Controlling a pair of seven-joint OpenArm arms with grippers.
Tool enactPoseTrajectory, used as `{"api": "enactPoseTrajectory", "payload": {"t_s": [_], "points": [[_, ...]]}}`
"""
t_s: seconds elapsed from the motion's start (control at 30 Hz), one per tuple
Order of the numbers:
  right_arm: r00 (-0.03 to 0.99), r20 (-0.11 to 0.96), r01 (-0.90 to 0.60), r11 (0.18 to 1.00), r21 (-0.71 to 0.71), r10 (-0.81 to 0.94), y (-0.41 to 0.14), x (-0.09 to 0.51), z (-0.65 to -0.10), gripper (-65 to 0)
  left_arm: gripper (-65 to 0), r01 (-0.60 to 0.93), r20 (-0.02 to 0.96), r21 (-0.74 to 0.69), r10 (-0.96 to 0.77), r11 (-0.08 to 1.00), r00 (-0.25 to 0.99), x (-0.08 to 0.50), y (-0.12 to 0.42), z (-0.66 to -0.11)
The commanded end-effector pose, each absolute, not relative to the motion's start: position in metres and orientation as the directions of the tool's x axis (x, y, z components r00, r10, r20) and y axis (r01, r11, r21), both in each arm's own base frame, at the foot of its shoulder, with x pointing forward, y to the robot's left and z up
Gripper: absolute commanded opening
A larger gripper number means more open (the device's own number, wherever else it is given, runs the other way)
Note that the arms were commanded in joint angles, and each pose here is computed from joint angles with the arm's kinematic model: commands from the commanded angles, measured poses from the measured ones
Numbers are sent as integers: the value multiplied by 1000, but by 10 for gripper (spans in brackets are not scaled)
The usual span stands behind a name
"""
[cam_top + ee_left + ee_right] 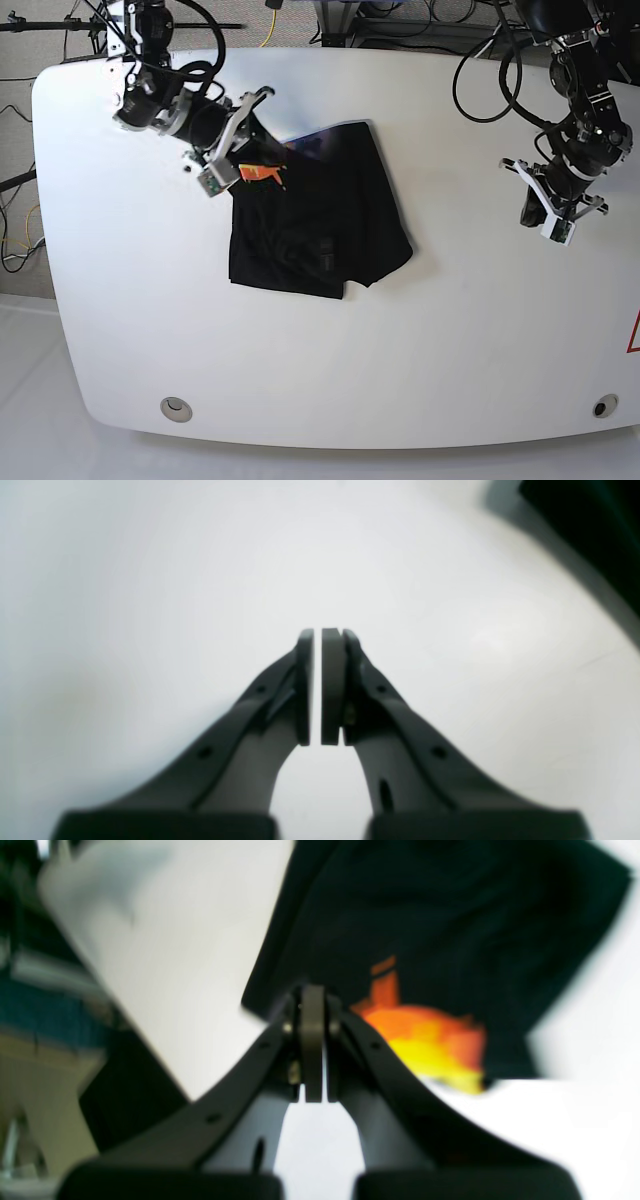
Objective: Fold the T-shirt properly
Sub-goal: 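Tuck the flame-print edge down with the right gripper and release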
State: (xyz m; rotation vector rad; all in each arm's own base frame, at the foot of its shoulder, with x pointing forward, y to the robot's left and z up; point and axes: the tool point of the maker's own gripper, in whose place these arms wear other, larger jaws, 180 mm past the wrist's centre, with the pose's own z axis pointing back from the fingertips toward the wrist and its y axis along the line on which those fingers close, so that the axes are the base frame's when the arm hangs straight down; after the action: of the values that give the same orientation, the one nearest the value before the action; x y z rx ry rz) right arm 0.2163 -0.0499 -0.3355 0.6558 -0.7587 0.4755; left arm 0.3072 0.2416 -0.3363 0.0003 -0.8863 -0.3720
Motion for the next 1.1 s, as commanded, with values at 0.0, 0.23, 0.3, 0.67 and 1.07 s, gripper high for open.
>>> {"api": "enactPoseTrajectory", "payload": {"t_s": [0.0, 0.23, 0.3, 0.67, 1.07], "points": [[617, 758, -641, 693, 329, 211, -43, 212, -338, -650, -644, 315, 764, 182, -336, 932, 552, 309, 245, -329], [608, 722, -683, 682, 263, 330, -28, 199, -359, -650, -644, 306, 721, 233, -376, 923, 582, 305, 254, -336], [618, 707, -682, 682, 264, 344, -27, 197, -367, -650, -644, 305, 712, 245, -385, 920, 588, 304, 256, -337], [709, 609, -625, 717, 308, 356, -41, 209, -416, -650, -644, 307, 692, 250, -391, 918, 607, 297, 259, -344], [745, 588, -579, 744, 335, 315, -39, 254, -433, -650, -644, 310, 688, 244, -389, 919, 613, 293, 258, -347]]}}
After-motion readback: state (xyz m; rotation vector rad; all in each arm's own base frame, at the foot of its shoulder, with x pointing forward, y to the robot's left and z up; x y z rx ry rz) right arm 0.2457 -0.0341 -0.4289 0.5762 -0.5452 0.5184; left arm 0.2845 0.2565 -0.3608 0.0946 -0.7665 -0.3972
